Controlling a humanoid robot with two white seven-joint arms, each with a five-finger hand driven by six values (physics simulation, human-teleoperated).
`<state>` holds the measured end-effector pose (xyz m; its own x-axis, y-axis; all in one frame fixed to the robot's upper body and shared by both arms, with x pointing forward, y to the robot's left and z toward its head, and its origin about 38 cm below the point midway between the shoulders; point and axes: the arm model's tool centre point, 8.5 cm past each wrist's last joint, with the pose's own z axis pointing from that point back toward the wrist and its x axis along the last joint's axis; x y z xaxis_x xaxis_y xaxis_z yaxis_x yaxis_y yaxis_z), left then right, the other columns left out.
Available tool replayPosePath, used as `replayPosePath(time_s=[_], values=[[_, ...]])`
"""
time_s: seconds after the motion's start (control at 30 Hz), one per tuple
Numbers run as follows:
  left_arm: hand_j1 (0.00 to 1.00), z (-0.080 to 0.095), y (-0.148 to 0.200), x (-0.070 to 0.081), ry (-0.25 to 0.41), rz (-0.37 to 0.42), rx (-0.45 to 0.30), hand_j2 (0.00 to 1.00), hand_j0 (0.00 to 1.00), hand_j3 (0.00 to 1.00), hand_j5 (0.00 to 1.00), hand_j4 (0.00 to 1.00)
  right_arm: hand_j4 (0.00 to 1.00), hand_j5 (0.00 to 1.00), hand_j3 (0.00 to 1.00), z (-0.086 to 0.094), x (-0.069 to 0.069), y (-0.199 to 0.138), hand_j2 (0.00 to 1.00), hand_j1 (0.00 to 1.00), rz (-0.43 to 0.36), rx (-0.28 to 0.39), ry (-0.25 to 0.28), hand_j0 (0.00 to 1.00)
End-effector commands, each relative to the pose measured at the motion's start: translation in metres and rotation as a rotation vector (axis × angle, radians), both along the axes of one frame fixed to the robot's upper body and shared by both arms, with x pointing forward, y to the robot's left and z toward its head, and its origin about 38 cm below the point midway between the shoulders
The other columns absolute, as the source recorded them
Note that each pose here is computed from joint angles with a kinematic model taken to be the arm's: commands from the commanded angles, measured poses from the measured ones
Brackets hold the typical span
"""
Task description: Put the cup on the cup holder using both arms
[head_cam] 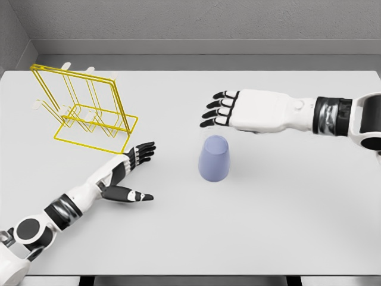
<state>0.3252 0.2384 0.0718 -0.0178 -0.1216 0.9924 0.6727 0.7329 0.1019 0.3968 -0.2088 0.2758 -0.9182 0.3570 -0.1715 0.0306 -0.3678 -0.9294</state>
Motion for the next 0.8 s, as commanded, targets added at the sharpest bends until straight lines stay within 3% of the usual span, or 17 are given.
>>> replayPosePath(time_s=[0.0, 0.13, 0.23, 0.3, 0.37, 0.47, 0.57, 0.77], values=[[1.0, -0.002, -0.009, 0.0, 0.014, -0.006, -0.014, 1.0, 1.0, 1.0, 1.0, 1.0, 1.0, 1.0, 1.0, 0.036, 0.004, -0.03, 1.0, 1.0, -0.061, 0.079, -0.045, 1.0], [1.0, 0.003, -0.023, 0.006, 0.016, -0.033, -0.011, 1.0, 1.0, 1.0, 1.0, 1.0, 1.0, 1.0, 1.0, 0.067, -0.007, -0.1, 1.0, 1.0, -0.196, 0.263, -0.046, 1.0], [1.0, 0.004, -0.035, 0.011, 0.029, -0.044, -0.012, 1.0, 1.0, 1.0, 1.0, 1.0, 1.0, 1.0, 1.0, 0.065, -0.014, -0.158, 1.0, 1.0, -0.329, 0.358, -0.007, 1.0], [1.0, 0.005, -0.042, 0.012, 0.028, -0.058, -0.017, 1.0, 1.0, 1.0, 1.0, 1.0, 1.0, 1.0, 1.0, 0.057, -0.013, -0.172, 1.0, 1.0, -0.359, 0.4, 0.043, 1.0], [1.0, 0.005, -0.051, 0.012, 0.027, -0.07, -0.029, 1.0, 1.0, 1.0, 1.0, 1.0, 1.0, 1.0, 1.0, 0.029, -0.018, -0.176, 1.0, 1.0, -0.372, 0.443, 0.138, 1.0], [1.0, 0.008, -0.067, 0.016, 0.042, -0.096, -0.026, 1.0, 1.0, 1.0, 1.0, 1.0, 1.0, 1.0, 1.0, -0.011, -0.025, -0.169, 1.0, 1.0, -0.38, 0.49, 0.235, 1.0], [1.0, 0.012, -0.081, 0.022, 0.041, -0.108, -0.038, 1.0, 1.0, 1.0, 1.0, 1.0, 1.0, 1.0, 1.0, -0.033, -0.025, -0.171, 1.0, 1.0, -0.409, 0.519, 0.285, 1.0], [1.0, 0.019, -0.092, 0.03, 0.043, -0.124, -0.026, 1.0, 1.0, 1.0, 1.0, 1.0, 1.0, 1.0, 1.0, -0.04, -0.024, -0.161, 1.0, 1.0, -0.395, 0.56, 0.295, 1.0]])
